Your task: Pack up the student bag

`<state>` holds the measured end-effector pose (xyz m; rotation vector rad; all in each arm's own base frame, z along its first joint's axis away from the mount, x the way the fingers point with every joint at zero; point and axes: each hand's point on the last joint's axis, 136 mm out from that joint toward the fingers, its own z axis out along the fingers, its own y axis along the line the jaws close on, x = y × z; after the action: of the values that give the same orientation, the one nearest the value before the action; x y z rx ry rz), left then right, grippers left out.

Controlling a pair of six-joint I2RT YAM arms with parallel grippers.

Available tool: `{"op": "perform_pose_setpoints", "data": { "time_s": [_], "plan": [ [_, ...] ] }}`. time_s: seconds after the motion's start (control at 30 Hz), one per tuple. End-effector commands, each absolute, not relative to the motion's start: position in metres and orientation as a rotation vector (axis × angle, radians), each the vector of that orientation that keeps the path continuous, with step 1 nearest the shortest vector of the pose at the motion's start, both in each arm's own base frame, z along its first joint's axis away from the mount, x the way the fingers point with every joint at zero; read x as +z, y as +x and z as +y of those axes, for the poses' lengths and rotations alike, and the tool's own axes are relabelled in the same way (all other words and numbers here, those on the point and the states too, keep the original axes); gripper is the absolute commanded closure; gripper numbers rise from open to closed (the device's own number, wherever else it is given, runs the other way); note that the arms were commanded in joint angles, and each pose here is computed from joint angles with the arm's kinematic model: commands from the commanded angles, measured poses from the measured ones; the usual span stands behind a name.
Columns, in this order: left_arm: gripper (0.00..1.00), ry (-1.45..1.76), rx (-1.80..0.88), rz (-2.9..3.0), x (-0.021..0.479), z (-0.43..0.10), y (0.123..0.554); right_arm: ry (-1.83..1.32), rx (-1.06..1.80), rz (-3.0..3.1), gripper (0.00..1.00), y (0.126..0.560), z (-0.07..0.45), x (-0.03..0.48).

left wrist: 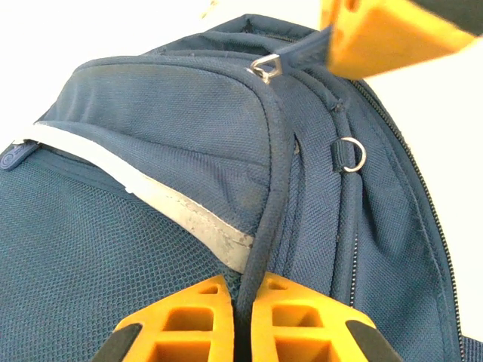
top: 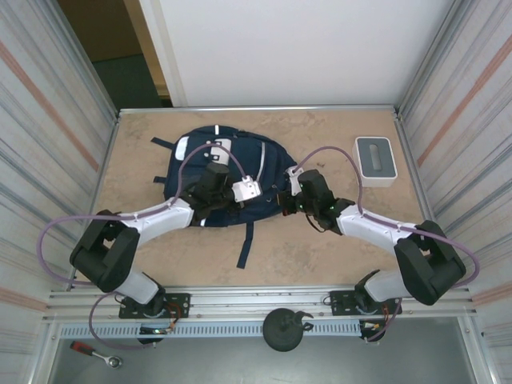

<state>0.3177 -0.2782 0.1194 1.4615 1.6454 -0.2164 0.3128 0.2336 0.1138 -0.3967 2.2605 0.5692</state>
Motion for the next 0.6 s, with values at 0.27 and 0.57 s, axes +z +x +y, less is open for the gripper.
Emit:
{"op": "perform_pose_setpoints", "data": {
  "time_s": [0.27, 0.57],
  "plan": [
    [1.00, 1.516, -0.287, 1.623, 0.116, -0.258, 0.299, -0.210, 0.361, 2.326, 1.00, 0.353, 0.195, 0.113],
    [0.52, 1.501, -0.241, 1.642, 0.135, -0.266, 0.292, -0.299, 0.539, 2.242, 1.00, 0.329, 0.232, 0.128]
  ]
}}
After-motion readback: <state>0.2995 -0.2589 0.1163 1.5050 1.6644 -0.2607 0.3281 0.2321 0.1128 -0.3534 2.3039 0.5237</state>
